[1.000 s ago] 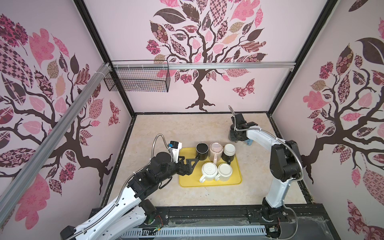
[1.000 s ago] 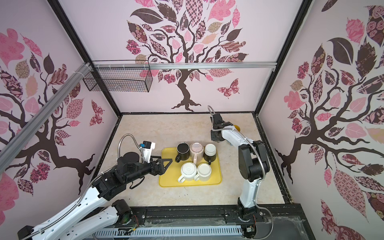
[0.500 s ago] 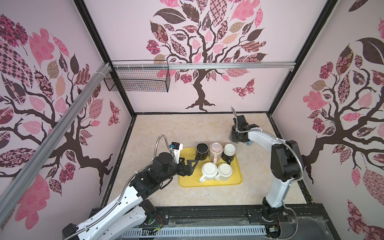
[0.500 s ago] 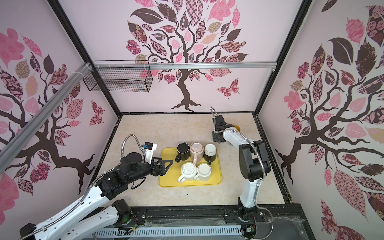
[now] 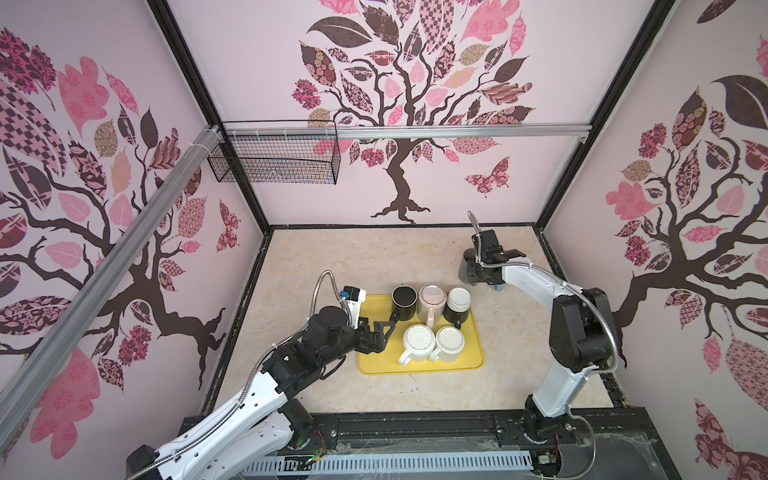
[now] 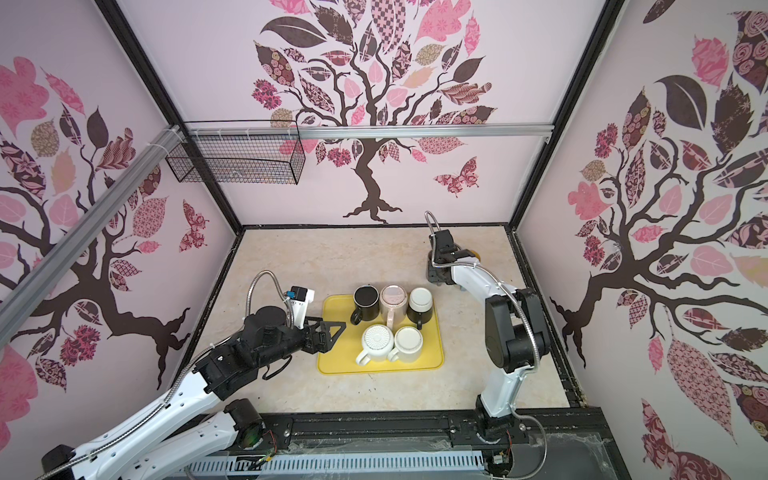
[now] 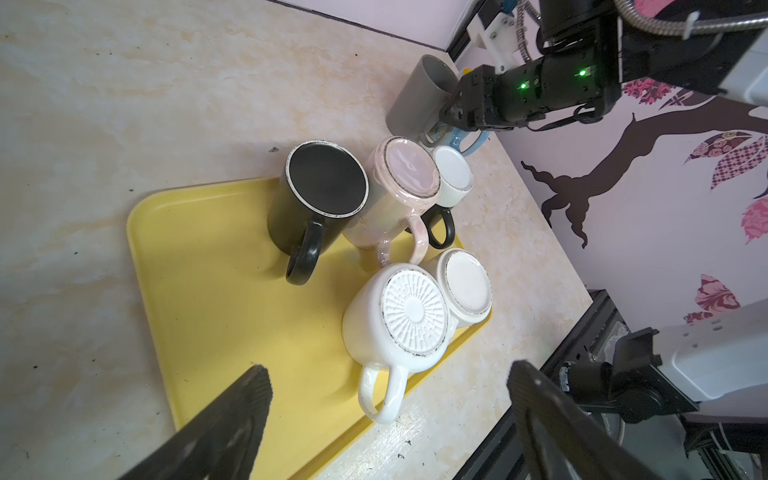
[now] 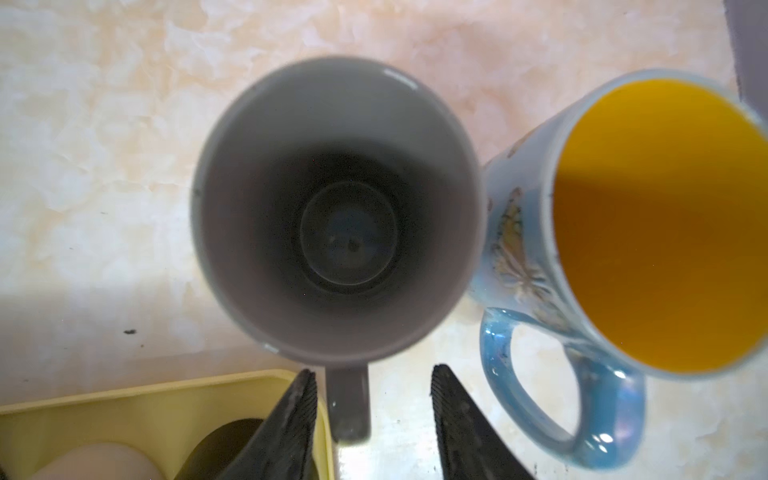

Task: Turn the mug right side up
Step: 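Lower the grey mug opening-up beside the blue mug with the right gripper, then open the right gripper and move it back over the tray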

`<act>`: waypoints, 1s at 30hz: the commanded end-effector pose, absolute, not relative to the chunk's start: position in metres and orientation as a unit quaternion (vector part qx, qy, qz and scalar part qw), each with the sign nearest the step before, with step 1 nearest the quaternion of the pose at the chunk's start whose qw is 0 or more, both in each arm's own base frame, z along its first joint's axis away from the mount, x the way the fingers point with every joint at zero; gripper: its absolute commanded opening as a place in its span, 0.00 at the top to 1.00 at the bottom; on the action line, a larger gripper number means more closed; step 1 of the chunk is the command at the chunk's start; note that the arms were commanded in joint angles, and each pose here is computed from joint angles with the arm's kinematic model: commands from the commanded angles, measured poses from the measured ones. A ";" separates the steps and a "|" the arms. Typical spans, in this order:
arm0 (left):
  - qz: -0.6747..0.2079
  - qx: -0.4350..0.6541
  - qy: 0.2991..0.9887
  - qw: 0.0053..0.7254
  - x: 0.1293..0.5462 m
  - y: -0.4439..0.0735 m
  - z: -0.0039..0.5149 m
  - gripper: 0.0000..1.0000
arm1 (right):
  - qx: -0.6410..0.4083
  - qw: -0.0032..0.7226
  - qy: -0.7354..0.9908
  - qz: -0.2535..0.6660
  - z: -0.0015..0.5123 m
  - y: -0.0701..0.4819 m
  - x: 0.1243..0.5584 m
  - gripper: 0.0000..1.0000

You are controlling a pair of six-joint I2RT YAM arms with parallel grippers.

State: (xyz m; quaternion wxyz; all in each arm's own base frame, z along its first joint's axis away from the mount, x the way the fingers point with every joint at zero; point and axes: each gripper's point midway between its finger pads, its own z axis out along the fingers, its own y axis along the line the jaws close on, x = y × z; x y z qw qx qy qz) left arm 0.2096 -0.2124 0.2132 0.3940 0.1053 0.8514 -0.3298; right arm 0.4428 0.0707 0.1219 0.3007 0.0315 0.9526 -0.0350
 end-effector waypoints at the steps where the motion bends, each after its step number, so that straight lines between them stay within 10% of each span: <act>1: -0.316 0.108 0.852 0.402 0.215 -0.211 0.205 0.07 | 0.051 0.354 0.934 -0.021 0.174 0.068 0.439 0.50; 11: -0.276 0.113 0.867 0.399 0.228 -0.212 0.182 0.09 | 0.012 0.477 0.878 0.040 0.266 0.118 0.375 0.48; 30: -0.263 0.107 0.881 0.379 0.239 -0.221 0.141 0.25 | -0.111 0.369 0.906 0.173 0.187 0.201 0.245 0.52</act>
